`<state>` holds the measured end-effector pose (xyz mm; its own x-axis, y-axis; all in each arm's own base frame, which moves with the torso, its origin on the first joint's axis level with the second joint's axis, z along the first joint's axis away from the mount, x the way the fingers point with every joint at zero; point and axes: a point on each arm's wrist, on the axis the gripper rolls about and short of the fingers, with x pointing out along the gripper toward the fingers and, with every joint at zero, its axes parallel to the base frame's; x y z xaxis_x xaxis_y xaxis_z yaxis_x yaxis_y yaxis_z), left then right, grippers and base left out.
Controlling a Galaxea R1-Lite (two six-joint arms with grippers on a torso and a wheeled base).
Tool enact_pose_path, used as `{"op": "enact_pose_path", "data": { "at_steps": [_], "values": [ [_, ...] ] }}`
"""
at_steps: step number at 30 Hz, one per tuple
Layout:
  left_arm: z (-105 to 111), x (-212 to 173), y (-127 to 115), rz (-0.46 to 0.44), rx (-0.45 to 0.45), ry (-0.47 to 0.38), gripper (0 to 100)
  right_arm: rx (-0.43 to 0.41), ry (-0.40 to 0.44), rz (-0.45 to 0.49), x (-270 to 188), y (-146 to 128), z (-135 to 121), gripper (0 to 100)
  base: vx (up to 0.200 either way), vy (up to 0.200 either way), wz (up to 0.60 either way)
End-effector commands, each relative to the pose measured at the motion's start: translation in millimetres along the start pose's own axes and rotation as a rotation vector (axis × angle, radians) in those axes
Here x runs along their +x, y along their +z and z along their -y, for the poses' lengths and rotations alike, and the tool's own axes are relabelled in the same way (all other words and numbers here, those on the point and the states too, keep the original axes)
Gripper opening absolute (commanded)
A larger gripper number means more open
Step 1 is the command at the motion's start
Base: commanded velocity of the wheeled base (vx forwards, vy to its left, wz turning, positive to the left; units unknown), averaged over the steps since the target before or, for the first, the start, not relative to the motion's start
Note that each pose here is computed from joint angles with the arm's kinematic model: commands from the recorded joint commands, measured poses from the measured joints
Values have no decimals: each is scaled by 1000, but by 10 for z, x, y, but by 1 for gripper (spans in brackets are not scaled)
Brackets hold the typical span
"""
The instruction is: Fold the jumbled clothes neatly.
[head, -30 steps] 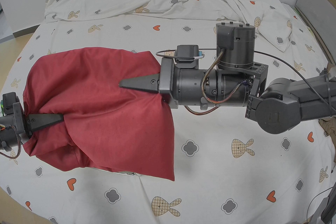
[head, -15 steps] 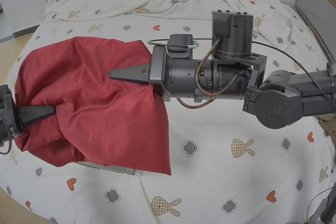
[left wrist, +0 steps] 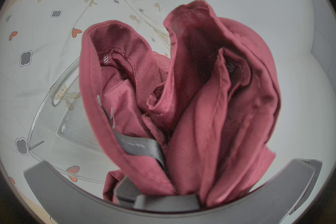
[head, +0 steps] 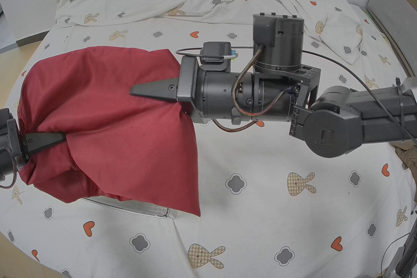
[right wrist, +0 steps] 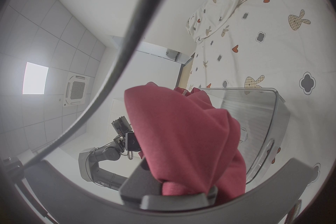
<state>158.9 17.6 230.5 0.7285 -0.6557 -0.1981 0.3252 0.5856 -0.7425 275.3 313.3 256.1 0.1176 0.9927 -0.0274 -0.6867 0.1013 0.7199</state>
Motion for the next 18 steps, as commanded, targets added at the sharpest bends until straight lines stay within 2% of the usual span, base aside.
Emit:
{"op": "enact_pose_path", "data": {
  "at_steps": [1, 11, 18],
  "values": [
    [-182, 53, 52, -4, -39, 45, 0, 7, -15, 4, 28, 18, 115, 0, 0, 0, 0],
    [-269, 103, 49, -24, -50, 57, 0, 24, -22, -23, 184, -67, 260, 0, 0, 0, 0],
    [-471, 218, 88, -56, -79, 85, 0, 40, -37, -44, 265, -142, 383, 0, 0, 0, 0]
  ]
}}
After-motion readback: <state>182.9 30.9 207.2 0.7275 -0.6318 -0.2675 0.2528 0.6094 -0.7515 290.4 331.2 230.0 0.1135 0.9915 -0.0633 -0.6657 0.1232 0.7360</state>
